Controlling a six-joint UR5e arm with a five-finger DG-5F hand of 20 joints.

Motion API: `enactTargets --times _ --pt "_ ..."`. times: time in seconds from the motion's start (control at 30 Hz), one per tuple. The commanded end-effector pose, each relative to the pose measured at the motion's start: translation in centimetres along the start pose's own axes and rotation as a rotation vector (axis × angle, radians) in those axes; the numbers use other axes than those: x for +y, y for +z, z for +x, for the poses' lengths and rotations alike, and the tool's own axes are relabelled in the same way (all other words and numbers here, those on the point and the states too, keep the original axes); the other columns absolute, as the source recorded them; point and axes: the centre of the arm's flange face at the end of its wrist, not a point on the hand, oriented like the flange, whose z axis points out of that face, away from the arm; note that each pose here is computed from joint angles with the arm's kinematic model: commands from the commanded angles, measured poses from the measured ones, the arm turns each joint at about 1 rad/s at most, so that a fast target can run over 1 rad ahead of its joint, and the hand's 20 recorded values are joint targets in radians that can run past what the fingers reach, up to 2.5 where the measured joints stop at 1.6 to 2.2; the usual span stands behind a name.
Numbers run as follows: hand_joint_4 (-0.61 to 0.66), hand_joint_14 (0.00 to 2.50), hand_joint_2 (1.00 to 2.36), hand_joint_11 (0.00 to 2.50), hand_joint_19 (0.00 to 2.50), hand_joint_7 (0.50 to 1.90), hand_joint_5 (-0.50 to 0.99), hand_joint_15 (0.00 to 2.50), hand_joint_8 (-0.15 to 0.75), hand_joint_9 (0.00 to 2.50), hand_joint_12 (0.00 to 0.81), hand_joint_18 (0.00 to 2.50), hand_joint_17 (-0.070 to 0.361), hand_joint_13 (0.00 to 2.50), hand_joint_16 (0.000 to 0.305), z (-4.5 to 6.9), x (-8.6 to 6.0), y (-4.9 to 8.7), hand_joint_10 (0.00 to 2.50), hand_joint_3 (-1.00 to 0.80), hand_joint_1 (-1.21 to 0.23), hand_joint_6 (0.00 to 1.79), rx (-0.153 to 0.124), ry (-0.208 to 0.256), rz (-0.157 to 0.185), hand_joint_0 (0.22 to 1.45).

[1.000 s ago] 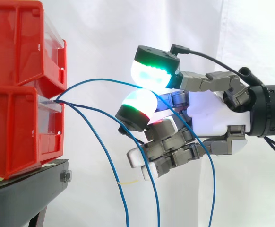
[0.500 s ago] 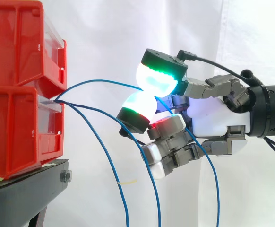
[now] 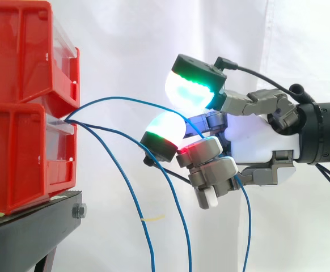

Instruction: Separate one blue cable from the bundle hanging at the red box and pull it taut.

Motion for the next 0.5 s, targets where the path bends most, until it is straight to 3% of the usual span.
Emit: enactTargets --times 0.0,0.13,0.17,0.23,0.3,0.47 --pt "0.21 0.04 1.0 1.43 0.88 0.98 -0.2 1.66 0.335 1.02 0.354 0.97 0.114 1.29 0.051 0.01 -0.1 0.01 0.61 -0.5 -0.61 0.88 0.0 0.0 0.002 0.52" --pt "0.21 0.47 1.0 1.33 0.98 0.98 -0.2 1.61 0.32 0.94 0.346 1.02 0.109 1.22 0.049 -0.01 0.15 0.03 1.3 -0.5 -0.61 0.88 0.0 0.0 -0.001 0.53" --pt "0.21 0.88 1.0 1.31 1.03 0.98 -0.2 1.5 0.323 0.92 0.345 1.04 0.108 1.15 0.048 -0.03 0.35 0.11 1.49 -0.5 -0.61 0.88 -0.002 0.001 -0.004 0.53" --pt "0.21 1.22 1.0 1.3 1.16 0.98 -0.2 1.47 0.318 0.89 0.344 1.1 0.101 1.11 0.045 -0.01 0.24 0.13 1.75 -0.5 -0.62 0.88 -0.002 0.0 -0.003 0.55" --pt "0.2 1.44 1.0 1.29 1.25 0.99 -0.2 1.43 0.32 0.87 0.341 1.13 0.097 1.07 0.043 -0.04 0.35 0.11 1.85 -0.5 -0.62 0.88 -0.003 -0.001 -0.004 0.56" --pt "0.2 1.56 1.0 1.31 1.28 0.99 -0.19 1.41 0.319 0.86 0.337 1.14 0.095 1.05 0.042 0.07 0.36 0.11 1.94 -0.5 -0.6 0.88 -0.002 0.001 -0.004 0.57"
